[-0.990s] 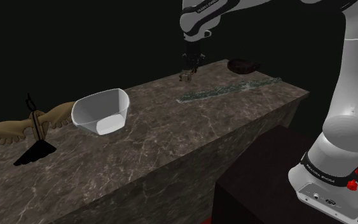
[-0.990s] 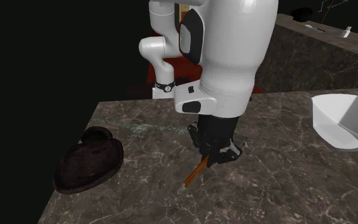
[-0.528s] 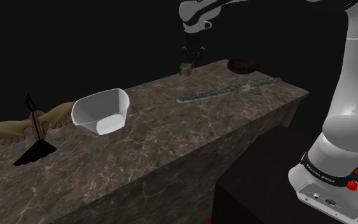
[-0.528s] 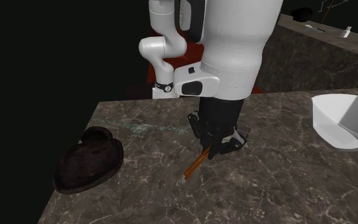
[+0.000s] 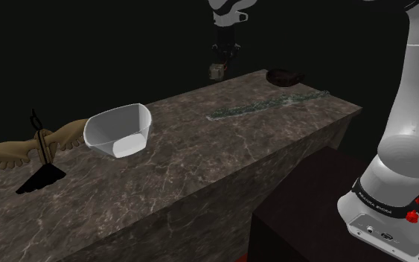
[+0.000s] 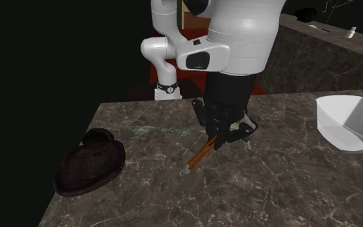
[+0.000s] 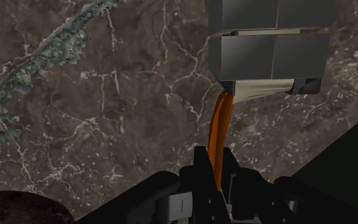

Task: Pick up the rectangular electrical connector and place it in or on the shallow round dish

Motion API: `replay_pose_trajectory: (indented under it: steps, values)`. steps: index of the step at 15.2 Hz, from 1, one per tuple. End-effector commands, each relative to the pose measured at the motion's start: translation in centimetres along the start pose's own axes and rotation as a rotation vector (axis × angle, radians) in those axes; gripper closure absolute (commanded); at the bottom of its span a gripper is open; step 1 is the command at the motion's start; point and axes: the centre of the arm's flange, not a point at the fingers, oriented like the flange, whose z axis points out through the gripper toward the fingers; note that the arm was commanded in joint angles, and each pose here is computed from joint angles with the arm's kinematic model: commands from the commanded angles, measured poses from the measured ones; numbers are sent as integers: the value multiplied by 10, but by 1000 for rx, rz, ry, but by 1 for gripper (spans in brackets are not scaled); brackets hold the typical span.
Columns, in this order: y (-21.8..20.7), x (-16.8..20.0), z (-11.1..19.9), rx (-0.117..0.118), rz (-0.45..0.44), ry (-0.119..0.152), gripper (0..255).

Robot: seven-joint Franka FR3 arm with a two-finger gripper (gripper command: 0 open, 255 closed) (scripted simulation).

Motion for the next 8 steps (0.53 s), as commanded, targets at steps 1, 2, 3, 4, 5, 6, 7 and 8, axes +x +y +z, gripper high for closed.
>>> replay_pose_trajectory:
  steps: [1,2,3,4,5,6,7,8]
  values:
    - [0,1,-11,0,0,0,255]
    - [0,1,-16,0,0,0,255]
    - [0,1,-21,0,0,0,255]
    - [0,2,-26,0,0,0,255]
    - [0,2,-30,0,0,0,255]
    - [10,10,-30,0,0,0,255]
    - [21,18,-29,0,0,0,255]
    - [31,26,-29,0,0,0,255]
